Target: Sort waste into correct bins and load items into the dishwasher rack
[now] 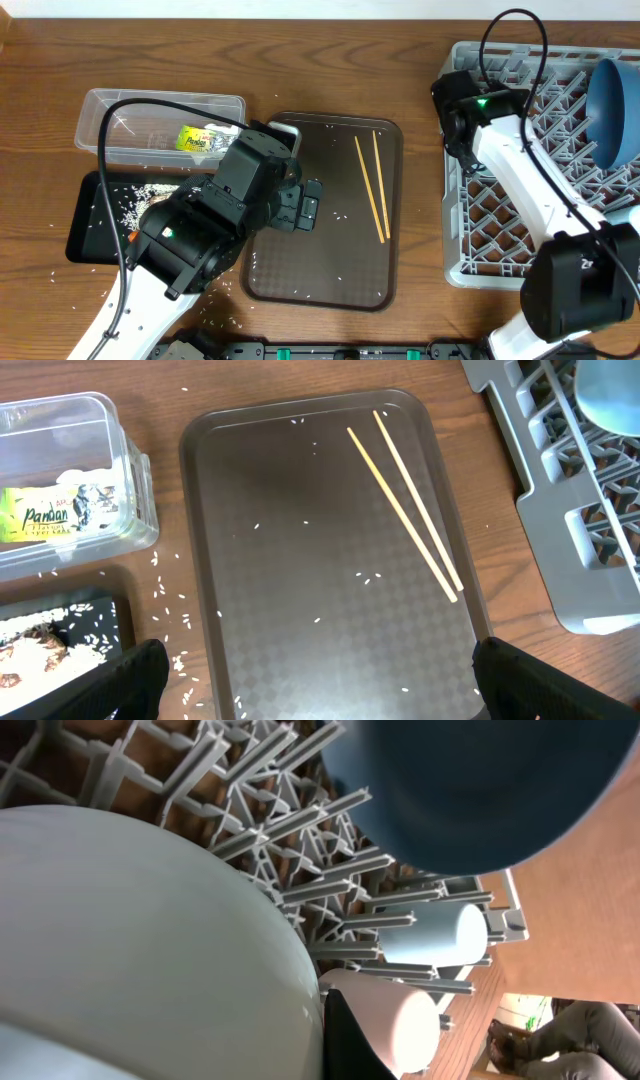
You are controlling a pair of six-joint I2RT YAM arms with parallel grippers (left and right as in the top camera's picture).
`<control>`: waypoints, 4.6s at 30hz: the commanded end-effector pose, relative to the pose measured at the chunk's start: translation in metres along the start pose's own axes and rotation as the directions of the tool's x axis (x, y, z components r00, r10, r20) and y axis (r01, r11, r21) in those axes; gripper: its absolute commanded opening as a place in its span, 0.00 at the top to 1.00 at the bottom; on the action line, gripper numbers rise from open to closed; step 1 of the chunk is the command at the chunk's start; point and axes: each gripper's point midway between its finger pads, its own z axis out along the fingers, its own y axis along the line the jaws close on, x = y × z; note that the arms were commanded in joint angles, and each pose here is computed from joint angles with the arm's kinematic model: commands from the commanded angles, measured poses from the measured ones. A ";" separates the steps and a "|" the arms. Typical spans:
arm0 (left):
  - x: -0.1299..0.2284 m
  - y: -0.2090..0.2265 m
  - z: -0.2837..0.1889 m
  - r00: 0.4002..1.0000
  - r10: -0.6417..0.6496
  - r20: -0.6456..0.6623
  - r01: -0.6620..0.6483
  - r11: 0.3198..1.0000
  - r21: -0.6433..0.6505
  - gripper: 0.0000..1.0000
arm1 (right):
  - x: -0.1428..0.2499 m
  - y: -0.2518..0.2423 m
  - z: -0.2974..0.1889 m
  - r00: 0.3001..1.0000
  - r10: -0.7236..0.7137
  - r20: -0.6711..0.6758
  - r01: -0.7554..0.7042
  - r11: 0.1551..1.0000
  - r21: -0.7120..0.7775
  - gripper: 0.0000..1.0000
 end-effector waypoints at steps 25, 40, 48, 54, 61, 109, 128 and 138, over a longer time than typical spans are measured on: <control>-0.002 0.001 -0.003 1.000 0.007 0.008 -0.007 1.000 -0.007 0.02 | 0.014 0.034 -0.022 0.987 -0.156 0.039 0.155 0.988 0.015 0.99; 0.001 0.002 -0.003 1.000 0.008 -0.007 -0.008 1.000 -0.011 0.02 | 0.017 0.012 -0.015 0.989 -0.151 0.002 0.150 0.985 0.084 0.99; 0.001 0.003 -0.003 1.000 0.008 -0.007 -0.009 1.000 -0.011 0.02 | 0.002 -0.007 -0.010 0.994 -0.111 0.018 0.107 0.985 0.136 0.99; 0.001 0.003 -0.003 1.000 0.009 -0.008 -0.009 1.000 -0.011 0.02 | -0.018 -0.030 -0.011 1.000 -0.032 0.001 0.031 0.990 0.138 0.99; 0.001 0.003 -0.003 1.000 0.008 -0.008 -0.009 1.000 -0.011 0.02 | -0.019 -0.045 0.006 0.996 0.071 -0.060 -0.063 0.990 0.127 0.99; 0.003 0.003 -0.003 1.000 0.009 -0.015 -0.009 1.000 -0.014 0.02 | -0.025 -0.040 -0.012 0.999 0.040 -0.037 -0.030 0.968 0.248 0.99; 0.003 0.003 -0.003 1.000 0.009 -0.015 -0.009 1.000 -0.014 0.02 | -0.018 -0.055 0.023 0.991 0.114 -0.076 -0.087 0.951 0.295 0.99; 0.003 0.003 -0.003 1.000 0.009 -0.015 -0.009 1.000 -0.014 0.02 | -0.004 -0.039 0.032 0.994 0.039 -0.097 -0.010 0.959 0.284 0.99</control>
